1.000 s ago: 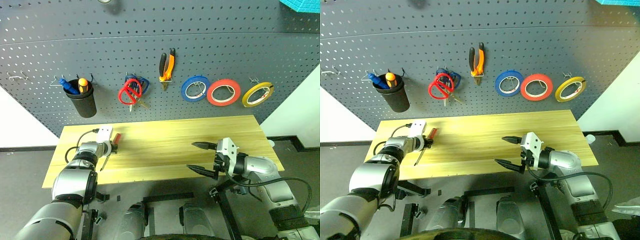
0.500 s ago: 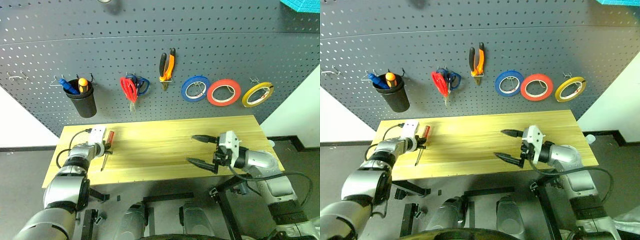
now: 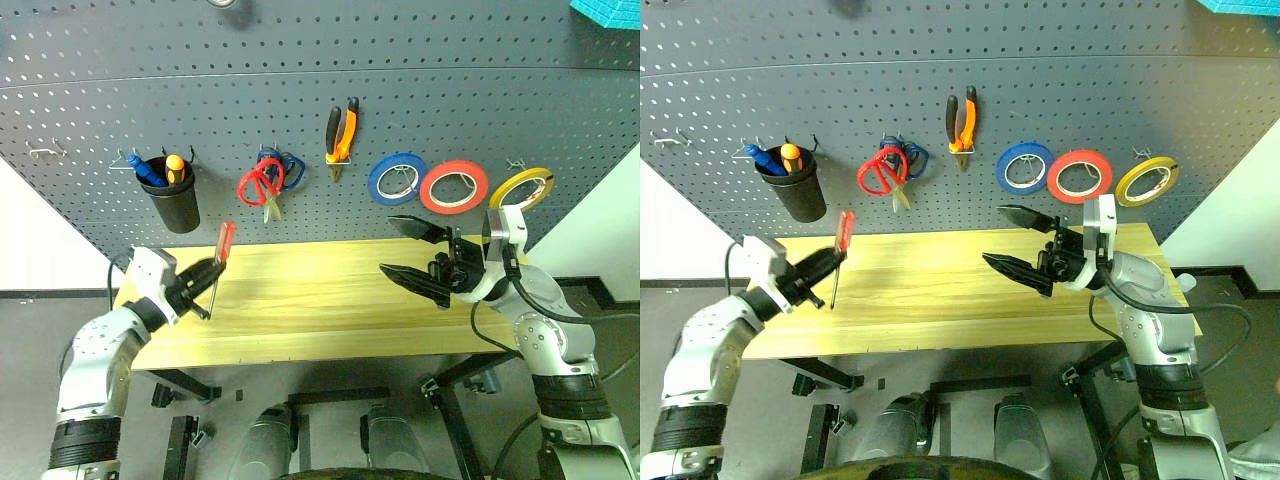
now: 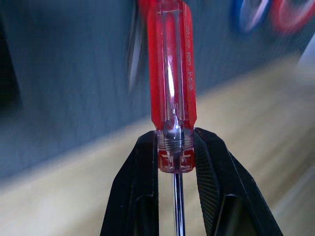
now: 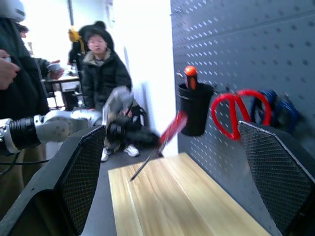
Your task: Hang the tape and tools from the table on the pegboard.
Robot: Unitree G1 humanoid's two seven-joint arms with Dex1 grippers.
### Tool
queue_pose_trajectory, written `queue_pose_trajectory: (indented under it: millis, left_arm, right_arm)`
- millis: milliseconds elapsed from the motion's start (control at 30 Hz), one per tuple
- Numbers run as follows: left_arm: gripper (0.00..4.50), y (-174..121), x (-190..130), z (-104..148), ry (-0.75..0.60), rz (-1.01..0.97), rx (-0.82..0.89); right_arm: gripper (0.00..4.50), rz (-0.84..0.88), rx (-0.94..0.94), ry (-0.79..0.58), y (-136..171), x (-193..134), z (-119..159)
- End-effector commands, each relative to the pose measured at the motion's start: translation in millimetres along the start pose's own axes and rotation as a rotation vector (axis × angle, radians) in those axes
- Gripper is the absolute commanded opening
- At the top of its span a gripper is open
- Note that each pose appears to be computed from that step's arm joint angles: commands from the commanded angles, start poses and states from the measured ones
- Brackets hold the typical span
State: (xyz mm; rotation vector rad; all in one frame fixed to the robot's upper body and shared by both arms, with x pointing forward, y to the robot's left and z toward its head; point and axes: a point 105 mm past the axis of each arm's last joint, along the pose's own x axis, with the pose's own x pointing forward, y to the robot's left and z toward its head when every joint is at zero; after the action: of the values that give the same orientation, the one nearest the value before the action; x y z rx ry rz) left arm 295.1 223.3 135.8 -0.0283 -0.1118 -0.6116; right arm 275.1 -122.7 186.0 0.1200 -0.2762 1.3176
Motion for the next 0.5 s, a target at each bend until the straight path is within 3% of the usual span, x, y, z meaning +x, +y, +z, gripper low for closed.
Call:
queue_pose_trajectory:
  millis: [33, 167, 367, 500]
  left_arm:
    - [0.64, -6, 0, 67, -0.25, -0.075, 0.009]
    - [0.64, -5, 1, 123, -0.442, -0.081, 0.061]
    - [0.64, 31, 12, 188, -0.65, 0.129, 0.25]
    - [0.64, 46, 16, 209, -0.726, 0.208, 0.316]
  right_arm:
    - [4.5, 0.028, -0.032, -0.022, -2, 5, 8]
    - [4.5, 0.037, -0.035, -0.026, -4, 7, 9]
    - [4.5, 0.041, -0.035, -0.02, -2, 8, 6]
    - [4.5, 0.038, -0.035, -0.018, -1, 9, 5]
